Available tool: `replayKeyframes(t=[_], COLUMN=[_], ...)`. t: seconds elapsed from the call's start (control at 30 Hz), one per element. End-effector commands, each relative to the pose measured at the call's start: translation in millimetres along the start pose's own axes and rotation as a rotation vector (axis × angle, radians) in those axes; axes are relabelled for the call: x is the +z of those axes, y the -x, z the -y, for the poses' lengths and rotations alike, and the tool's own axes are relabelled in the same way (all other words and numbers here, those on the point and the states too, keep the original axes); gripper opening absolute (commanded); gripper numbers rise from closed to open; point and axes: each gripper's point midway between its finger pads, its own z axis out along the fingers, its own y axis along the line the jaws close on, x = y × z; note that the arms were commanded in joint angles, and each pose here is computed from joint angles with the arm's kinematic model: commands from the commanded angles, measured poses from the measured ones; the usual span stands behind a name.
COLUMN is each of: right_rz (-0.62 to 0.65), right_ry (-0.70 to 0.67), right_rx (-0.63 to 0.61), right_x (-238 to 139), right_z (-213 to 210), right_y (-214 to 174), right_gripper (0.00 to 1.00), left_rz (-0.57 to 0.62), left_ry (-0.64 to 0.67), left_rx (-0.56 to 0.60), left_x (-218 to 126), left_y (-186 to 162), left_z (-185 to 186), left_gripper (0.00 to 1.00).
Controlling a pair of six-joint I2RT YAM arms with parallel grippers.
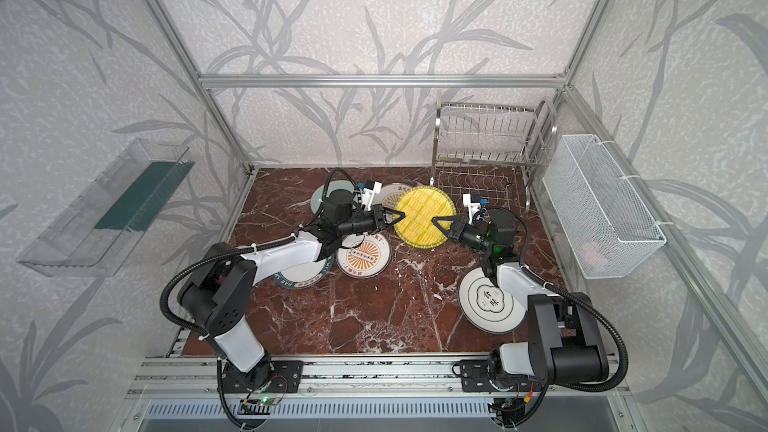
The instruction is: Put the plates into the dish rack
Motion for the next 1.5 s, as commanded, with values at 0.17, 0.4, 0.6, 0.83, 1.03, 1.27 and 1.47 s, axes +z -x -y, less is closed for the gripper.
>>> replayKeyframes(t=[0.17, 0.4, 0.6, 0.83, 1.03, 1.27, 1.47], right_rz=[0.0, 0.006, 0.014, 0.035, 0.052, 0.071, 0.156], right_ry=[-0.006, -0.021, -0.051, -0.155, -0.178, -0.225, -0.295], right_rx=[-0.08, -0.093, -0.125, -0.179, -0.26, -0.334, -0.427], right_x=[-2, -4, -9, -21, -33, -46, -62], right_z=[-7, -10, -15, -22, -43, -65, -87], right_y=[-2, -1, 2, 7, 12, 21, 48], right_gripper=[0.0, 0.0, 0.0, 0.0, 0.0, 0.0, 0.0], left_rz=[0.019, 0.019, 0.021, 0.013, 0.007, 0.004, 0.004], left_ry=[-0.036, -0.02, 0.012, 0.138, 0.207, 0.226, 0.234], left_rx=[0.038, 0.04, 0.052, 0.095, 0.132, 0.15, 0.162], left_x=[0, -1, -3, -13, -23, -27, -30], left_y=[3, 2, 2, -4, -5, -6, -6], left_z=[12, 9, 6, -14, -18, -18, -16], left_gripper=[0.26, 0.49, 0.65, 0.69, 0.69, 0.69, 0.69])
